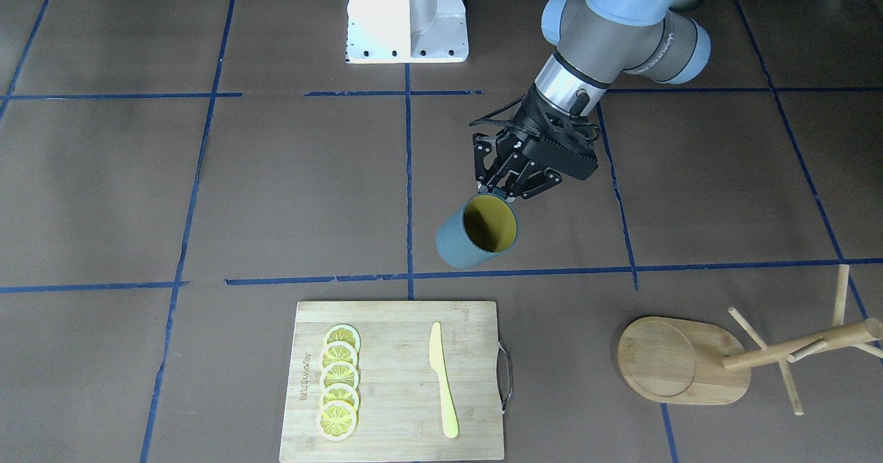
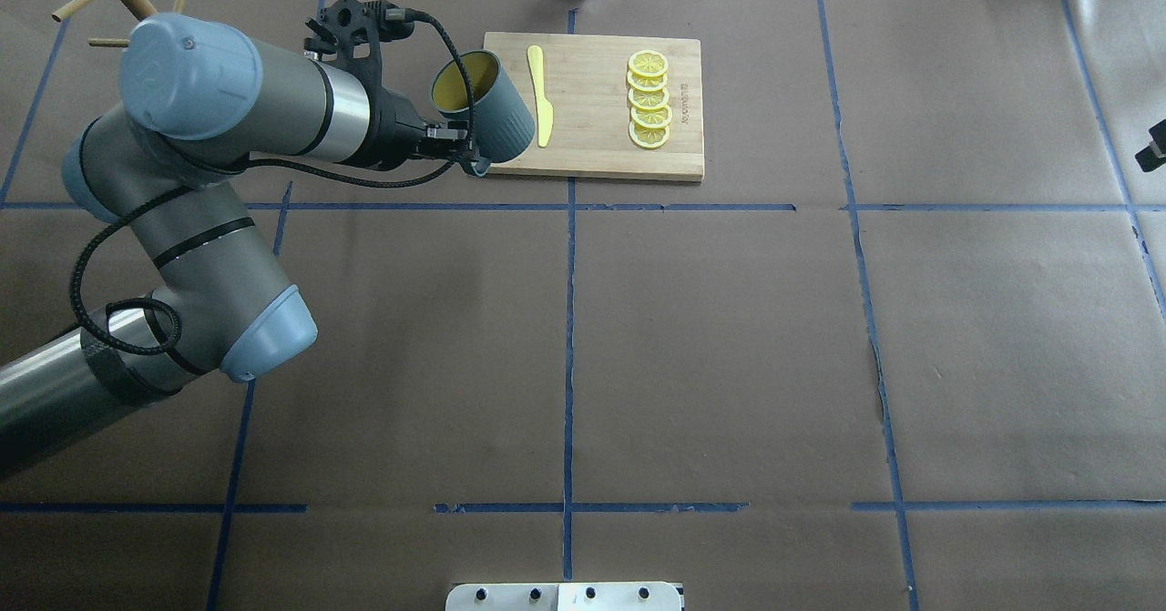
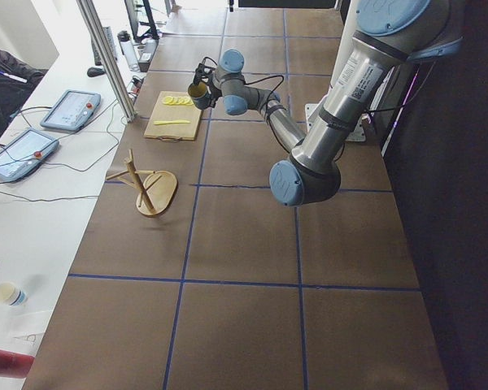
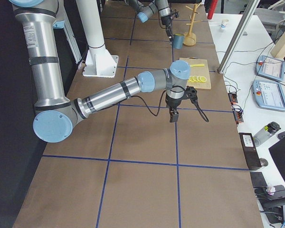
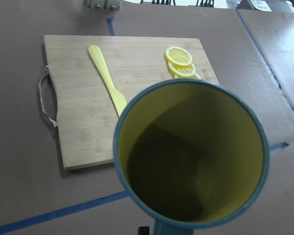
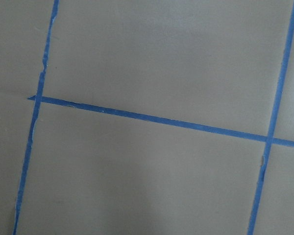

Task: Hang cup on storage rack
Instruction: 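Lift the mug with the left gripper toward the wooden rack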

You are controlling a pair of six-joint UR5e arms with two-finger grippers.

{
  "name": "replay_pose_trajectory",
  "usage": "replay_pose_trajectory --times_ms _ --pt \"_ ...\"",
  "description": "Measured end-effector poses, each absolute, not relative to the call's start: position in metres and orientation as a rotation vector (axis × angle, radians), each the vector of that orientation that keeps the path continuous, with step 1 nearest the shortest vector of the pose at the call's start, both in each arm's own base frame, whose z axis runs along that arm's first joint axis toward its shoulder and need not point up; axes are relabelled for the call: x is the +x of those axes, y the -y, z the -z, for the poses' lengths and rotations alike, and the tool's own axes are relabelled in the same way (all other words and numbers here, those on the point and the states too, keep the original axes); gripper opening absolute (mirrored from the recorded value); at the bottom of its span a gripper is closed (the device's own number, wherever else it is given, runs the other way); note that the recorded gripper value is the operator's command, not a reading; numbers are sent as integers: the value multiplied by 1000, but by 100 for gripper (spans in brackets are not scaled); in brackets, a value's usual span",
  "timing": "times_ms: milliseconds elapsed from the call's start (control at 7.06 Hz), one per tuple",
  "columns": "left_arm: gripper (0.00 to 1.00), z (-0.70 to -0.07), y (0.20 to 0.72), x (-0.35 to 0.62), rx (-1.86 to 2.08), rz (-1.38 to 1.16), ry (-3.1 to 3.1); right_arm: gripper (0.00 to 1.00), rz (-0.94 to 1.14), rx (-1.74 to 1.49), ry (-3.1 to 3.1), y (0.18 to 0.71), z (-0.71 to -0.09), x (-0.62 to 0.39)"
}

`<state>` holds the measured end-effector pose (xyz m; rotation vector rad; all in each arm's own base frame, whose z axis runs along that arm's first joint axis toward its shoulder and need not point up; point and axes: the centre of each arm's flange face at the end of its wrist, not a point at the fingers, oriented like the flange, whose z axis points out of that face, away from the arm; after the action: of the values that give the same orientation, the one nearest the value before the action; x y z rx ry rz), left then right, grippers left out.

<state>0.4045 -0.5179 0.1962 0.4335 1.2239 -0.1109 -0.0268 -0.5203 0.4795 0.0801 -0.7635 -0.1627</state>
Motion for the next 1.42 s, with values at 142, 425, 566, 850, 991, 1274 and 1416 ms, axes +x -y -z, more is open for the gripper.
replay_pose_trajectory --times_ms 142,425,566,850,991,1274,1416 --pt "0 -195 526 393 395 209 -1265 100 156 81 763 515 -489 -14" --pt "0 -205 550 373 322 428 -1402 100 136 72 768 506 -499 -1" --pt "0 -216 565 364 309 516 -1454 100 131 71 773 505 -499 0" --pt "0 -233 591 342 332 691 -1549 100 133 84 777 507 -492 0" --pt "0 -245 600 336 340 786 -1624 100 138 96 778 508 -487 0" --pt "0 -269 613 327 322 963 -1761 100 145 110 777 507 -480 0" --pt "0 -278 616 323 297 1057 -1829 100 147 112 776 507 -479 0"
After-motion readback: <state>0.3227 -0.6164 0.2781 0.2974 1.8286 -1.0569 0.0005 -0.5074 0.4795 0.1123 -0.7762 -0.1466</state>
